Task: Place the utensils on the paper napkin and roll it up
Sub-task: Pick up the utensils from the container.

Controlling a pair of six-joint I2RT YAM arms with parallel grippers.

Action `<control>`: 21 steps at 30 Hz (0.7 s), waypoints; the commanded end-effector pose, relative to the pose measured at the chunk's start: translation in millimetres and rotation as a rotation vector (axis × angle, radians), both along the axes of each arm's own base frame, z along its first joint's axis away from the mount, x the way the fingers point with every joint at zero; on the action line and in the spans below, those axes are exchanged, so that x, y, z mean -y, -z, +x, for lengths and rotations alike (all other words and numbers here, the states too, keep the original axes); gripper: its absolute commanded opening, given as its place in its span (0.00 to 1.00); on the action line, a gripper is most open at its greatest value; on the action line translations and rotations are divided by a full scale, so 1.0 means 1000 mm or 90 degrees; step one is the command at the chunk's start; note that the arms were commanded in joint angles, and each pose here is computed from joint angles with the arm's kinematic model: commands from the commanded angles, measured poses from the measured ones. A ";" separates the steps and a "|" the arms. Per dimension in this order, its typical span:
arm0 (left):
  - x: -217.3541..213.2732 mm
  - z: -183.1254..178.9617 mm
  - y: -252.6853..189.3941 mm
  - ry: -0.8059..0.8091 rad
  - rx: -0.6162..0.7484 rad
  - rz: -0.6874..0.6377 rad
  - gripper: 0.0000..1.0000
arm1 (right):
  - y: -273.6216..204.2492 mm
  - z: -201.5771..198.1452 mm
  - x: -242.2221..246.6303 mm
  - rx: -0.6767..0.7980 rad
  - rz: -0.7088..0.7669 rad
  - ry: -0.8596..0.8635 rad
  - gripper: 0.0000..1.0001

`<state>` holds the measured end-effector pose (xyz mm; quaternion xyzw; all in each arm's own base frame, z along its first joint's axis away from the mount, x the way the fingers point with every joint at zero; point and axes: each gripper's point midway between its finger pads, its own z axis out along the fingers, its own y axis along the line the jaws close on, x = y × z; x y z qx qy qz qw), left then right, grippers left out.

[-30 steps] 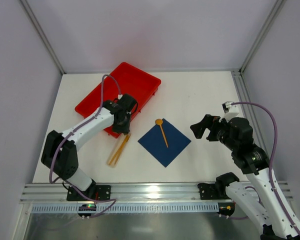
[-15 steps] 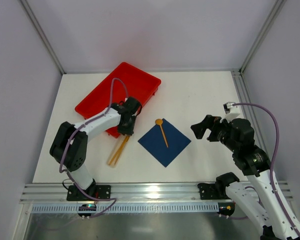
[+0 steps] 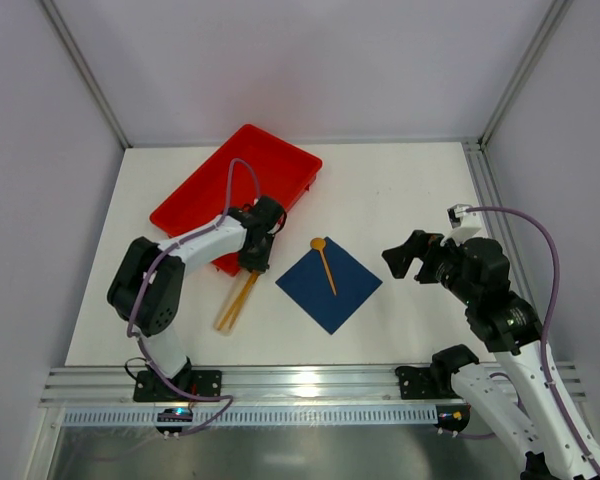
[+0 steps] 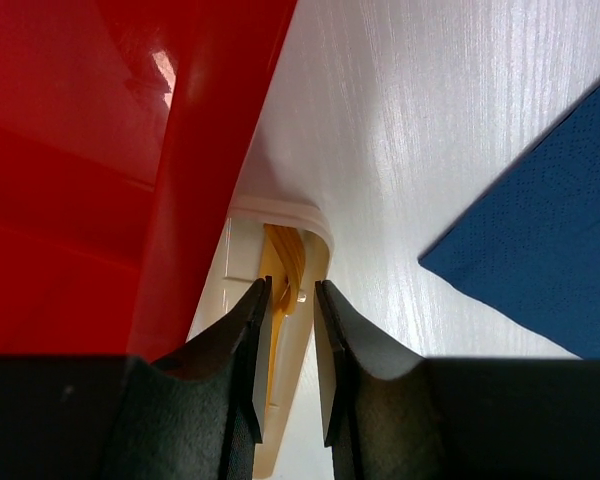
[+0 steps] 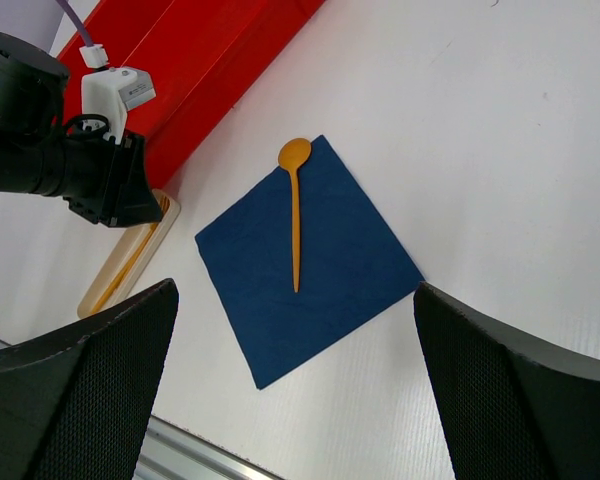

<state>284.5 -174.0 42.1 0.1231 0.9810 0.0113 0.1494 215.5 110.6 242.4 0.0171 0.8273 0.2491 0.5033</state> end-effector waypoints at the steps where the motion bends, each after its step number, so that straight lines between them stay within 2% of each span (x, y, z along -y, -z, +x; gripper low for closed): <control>1: 0.004 0.007 0.001 0.009 0.016 -0.006 0.27 | -0.008 0.002 0.002 0.023 -0.007 0.003 1.00; 21: 0.001 0.008 0.007 0.014 0.016 0.006 0.19 | -0.006 0.002 0.002 0.022 -0.007 0.003 1.00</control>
